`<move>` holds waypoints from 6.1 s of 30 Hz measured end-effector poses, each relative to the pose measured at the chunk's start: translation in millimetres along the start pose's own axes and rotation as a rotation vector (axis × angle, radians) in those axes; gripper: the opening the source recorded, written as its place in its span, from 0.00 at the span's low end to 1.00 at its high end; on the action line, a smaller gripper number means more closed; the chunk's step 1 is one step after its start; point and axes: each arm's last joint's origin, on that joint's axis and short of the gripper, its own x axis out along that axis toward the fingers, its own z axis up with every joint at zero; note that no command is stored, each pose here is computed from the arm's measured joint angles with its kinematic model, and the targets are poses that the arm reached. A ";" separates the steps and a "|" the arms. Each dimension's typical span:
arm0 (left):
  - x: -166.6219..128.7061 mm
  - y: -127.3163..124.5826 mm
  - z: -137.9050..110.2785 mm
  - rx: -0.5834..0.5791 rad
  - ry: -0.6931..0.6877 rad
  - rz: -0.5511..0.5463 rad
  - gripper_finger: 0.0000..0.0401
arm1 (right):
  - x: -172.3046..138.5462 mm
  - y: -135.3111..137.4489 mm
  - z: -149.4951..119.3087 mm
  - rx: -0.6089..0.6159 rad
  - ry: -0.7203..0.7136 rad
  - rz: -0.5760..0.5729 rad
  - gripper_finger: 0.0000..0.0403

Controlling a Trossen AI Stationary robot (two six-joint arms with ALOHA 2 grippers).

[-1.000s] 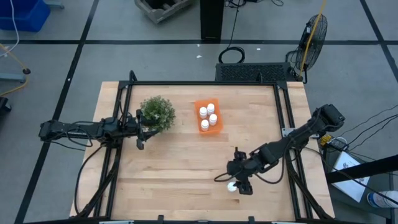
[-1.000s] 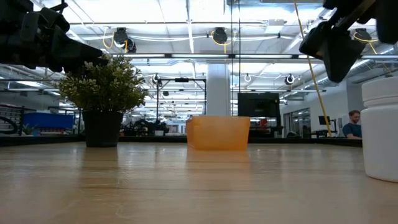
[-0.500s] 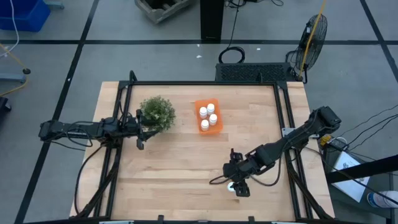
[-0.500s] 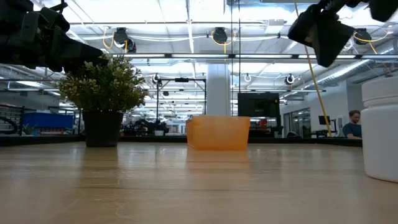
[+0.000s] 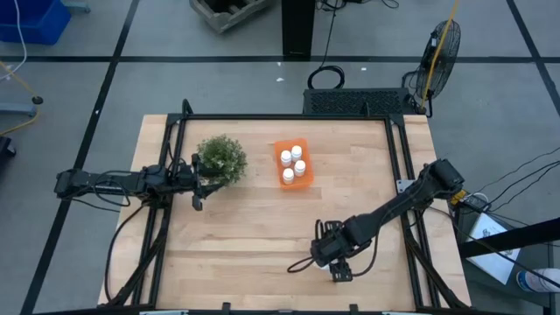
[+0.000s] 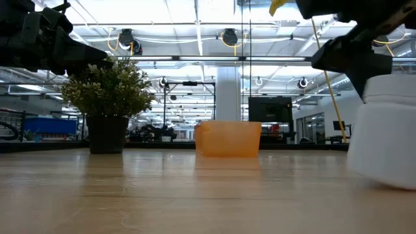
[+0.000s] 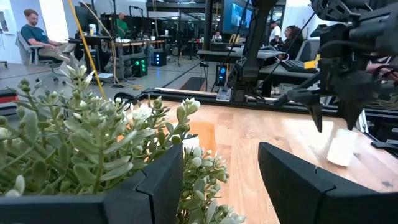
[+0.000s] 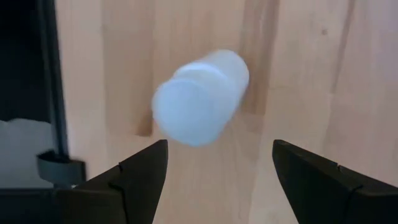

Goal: Pick and place pill bottles into a basket
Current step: Put the white pill bottle into the orange bin

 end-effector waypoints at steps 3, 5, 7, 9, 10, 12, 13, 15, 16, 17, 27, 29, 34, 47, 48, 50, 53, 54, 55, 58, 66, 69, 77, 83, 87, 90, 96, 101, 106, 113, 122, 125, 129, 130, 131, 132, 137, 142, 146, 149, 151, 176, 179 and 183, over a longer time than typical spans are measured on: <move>0.0 0.0 0.0 0.000 0.000 0.000 0.53 | -0.5 0.8 0.7 0.007 -0.004 0.016 0.69; 0.0 0.0 0.0 0.000 0.000 0.000 0.53 | -0.4 0.8 0.9 0.009 -0.004 0.018 0.69; 0.0 0.0 0.0 0.000 0.000 0.000 0.53 | -0.7 0.1 2.0 0.009 -0.012 0.020 0.69; 0.0 0.0 0.0 0.000 0.000 0.000 0.53 | -0.9 -1.3 2.6 0.013 -0.012 0.019 0.69; 0.0 0.0 0.0 0.000 0.000 0.000 0.53 | -1.1 -2.2 3.1 0.013 -0.013 0.018 0.69; 0.0 0.0 0.0 0.000 0.000 0.000 0.53 | -1.4 -4.0 4.1 0.008 -0.015 0.017 0.69; 0.0 0.0 0.0 0.000 0.000 0.000 0.53 | -1.5 -5.0 4.6 0.008 -0.015 0.017 0.69; 0.0 0.0 0.0 0.000 0.000 0.000 0.53 | -1.9 -7.2 5.8 0.007 -0.017 0.016 0.69; 0.0 0.0 0.0 0.000 0.000 0.000 0.53 | -2.2 -8.8 6.6 0.006 -0.018 0.015 0.69; 0.0 0.0 0.0 0.000 0.000 0.000 0.53 | -2.3 -9.8 7.1 0.003 -0.019 0.014 0.69; 0.0 0.0 0.0 0.000 0.000 0.000 0.53 | -3.8 -13.8 16.4 -0.021 -0.087 0.039 0.69; 0.0 0.0 0.0 0.000 0.000 0.000 0.53 | -3.9 -13.5 17.1 -0.023 -0.094 0.042 0.69; 0.0 0.0 0.0 0.000 0.000 0.000 0.53 | -3.9 -13.5 17.0 -0.025 -0.093 0.042 0.69; 0.0 0.0 0.1 0.000 -0.001 0.000 0.53 | -4.2 -12.5 20.3 -0.044 -0.137 0.029 0.69; 0.0 0.0 0.1 0.000 -0.001 0.000 0.53 | -4.2 -12.6 20.3 -0.048 -0.138 0.028 0.69; 0.0 0.0 0.2 0.000 -0.001 0.000 0.53 | -3.7 -12.6 20.4 -0.048 -0.137 0.027 0.69; 0.0 0.0 0.1 0.000 0.000 0.000 0.53 | -0.7 -13.2 20.2 -0.049 -0.125 0.022 0.69; 0.0 0.0 0.1 0.000 0.000 0.000 0.53 | 1.5 -13.5 20.4 -0.051 -0.119 0.020 0.69; 0.0 0.0 0.1 0.000 -0.001 0.000 0.53 | 3.0 -13.4 21.3 -0.053 -0.122 0.022 0.69; 0.0 0.0 0.1 0.000 0.000 0.001 0.53 | 4.5 -13.6 21.2 -0.053 -0.115 0.021 0.69; 0.0 0.0 0.2 0.000 -0.001 0.001 0.53 | 4.8 -13.5 21.8 -0.054 -0.121 0.019 0.69; 0.0 0.0 0.2 0.000 -0.001 0.000 0.53 | 4.9 -13.3 22.4 -0.053 -0.127 0.019 0.69; 0.0 0.0 0.2 0.000 -0.001 0.000 0.53 | 17.7 -13.7 25.3 -0.055 -0.110 0.021 0.69; 0.0 0.0 0.1 0.000 0.000 0.000 0.53 | 17.8 -13.3 26.5 -0.068 -0.121 0.024 0.69; 0.0 0.0 0.2 0.000 -0.001 0.000 0.53 | 17.9 -14.5 25.4 -0.053 -0.107 0.018 0.63; 0.0 0.0 0.2 0.000 -0.001 0.000 0.53 | 17.7 -17.3 25.2 -0.039 -0.095 0.014 0.48; 0.0 0.0 0.2 0.000 -0.001 0.000 0.53 | 15.3 -21.4 27.5 -0.103 -0.109 -0.004 0.36; 0.0 0.0 0.2 0.000 -0.001 0.000 0.53 | 11.6 -29.1 32.5 -0.151 -0.160 -0.074 0.36; 0.0 0.0 0.2 0.000 -0.001 0.000 0.53 | -16.7 -51.4 38.9 -0.155 -0.249 -0.142 0.36; 0.0 0.0 0.0 0.000 0.001 0.000 0.53 | -95.9 -106.3 36.8 -0.119 -0.468 -0.251 0.36; 0.0 0.0 0.1 0.000 0.000 -0.001 0.53 | -170.8 -205.2 8.0 0.103 -0.641 -0.379 0.36; 0.0 0.0 0.1 0.000 0.000 0.000 0.53 | -169.2 -222.6 4.2 0.144 -0.613 -0.341 0.36; 0.0 0.0 0.1 0.000 0.000 0.000 0.53 | -150.6 -229.5 9.5 0.145 -0.518 -0.312 0.36; 0.0 0.0 0.1 0.000 0.000 0.000 0.53 | -144.5 -230.6 11.9 0.142 -0.495 -0.288 0.36; 0.0 0.0 0.2 0.000 -0.001 0.000 0.53 | -137.9 -231.5 14.5 0.136 -0.473 -0.264 0.36; 0.0 0.0 0.2 0.000 -0.001 0.000 0.53 | -131.6 -232.2 16.7 0.135 -0.448 -0.254 0.36; 0.0 0.0 0.1 0.000 0.000 0.000 0.53 | -107.5 -233.2 26.6 0.118 -0.372 -0.234 0.36; 0.0 0.0 0.2 0.000 -0.001 0.000 0.53 | -90.8 -233.9 31.7 0.111 -0.316 -0.219 0.36; 0.0 0.0 0.2 0.000 -0.001 0.000 0.53 | -79.4 -236.4 33.0 0.117 -0.269 -0.184 0.36; 0.0 0.0 0.1 0.000 -0.001 0.000 0.53 | -73.6 -237.3 34.4 0.119 -0.251 -0.181 0.36; 0.0 0.0 0.2 0.000 -0.001 0.000 0.53 | -69.8 -238.0 35.2 0.119 -0.238 -0.178 0.36; 0.0 0.0 0.2 0.000 -0.001 0.000 0.53 | -42.6 -248.8 42.5 0.118 -0.191 -0.145 0.36; 0.0 0.0 0.2 0.000 -0.001 0.000 0.53 | -39.3 -250.1 43.9 0.108 -0.188 -0.145 0.36; 0.0 0.0 0.2 0.000 -0.001 0.000 0.53 | -38.9 -250.2 44.2 0.108 -0.191 -0.144 0.36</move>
